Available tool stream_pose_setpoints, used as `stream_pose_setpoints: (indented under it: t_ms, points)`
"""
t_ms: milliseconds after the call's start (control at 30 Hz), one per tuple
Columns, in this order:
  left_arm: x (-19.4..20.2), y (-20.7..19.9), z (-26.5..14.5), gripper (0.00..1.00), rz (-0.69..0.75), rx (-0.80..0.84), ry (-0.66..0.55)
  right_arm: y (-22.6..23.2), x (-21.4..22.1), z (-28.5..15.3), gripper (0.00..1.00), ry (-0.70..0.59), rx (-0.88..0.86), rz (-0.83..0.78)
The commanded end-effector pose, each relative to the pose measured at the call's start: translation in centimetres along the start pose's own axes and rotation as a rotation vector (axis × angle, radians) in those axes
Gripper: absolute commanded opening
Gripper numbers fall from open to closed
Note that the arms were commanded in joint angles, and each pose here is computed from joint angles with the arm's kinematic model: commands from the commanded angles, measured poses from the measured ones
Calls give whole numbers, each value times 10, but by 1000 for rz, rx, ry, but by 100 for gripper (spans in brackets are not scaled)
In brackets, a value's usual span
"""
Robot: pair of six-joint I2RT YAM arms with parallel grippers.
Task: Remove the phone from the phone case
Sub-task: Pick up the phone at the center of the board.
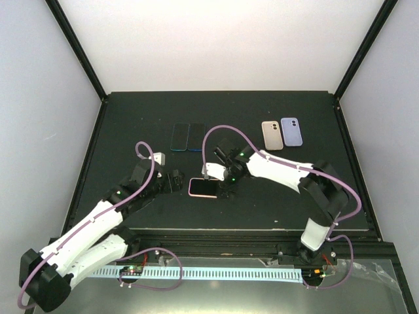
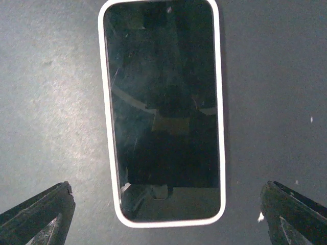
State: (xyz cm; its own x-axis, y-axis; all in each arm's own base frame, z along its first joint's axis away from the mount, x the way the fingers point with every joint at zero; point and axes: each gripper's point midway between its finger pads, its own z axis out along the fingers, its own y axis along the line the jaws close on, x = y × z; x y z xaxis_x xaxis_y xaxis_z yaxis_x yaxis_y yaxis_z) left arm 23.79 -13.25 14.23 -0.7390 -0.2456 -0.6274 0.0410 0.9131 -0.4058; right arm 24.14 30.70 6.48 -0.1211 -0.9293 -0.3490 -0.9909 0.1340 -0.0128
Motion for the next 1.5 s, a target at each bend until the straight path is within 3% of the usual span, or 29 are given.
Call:
stream_pose_setpoints:
  t_ms: [0,433,667,1200,1367,1467]
  points:
    - [1,11,-5,99,16,-43,-4,3,-12,11,100,22,-61,-64]
    - [-2,4,-17,99,14,11,-36,-1,0,39,97,196,-142,19]
    - [-5,5,-21,99,10,16,-55,-7,3,42,95,235,-103,72]
    - [-43,-10,-63,99,25,38,-160,1,6,59,93,381,-51,16]
    - [-52,-11,-77,99,20,29,-189,-1,13,75,89,418,-25,54]
    - [-51,-11,-80,99,5,35,-190,-3,21,84,81,447,35,59]
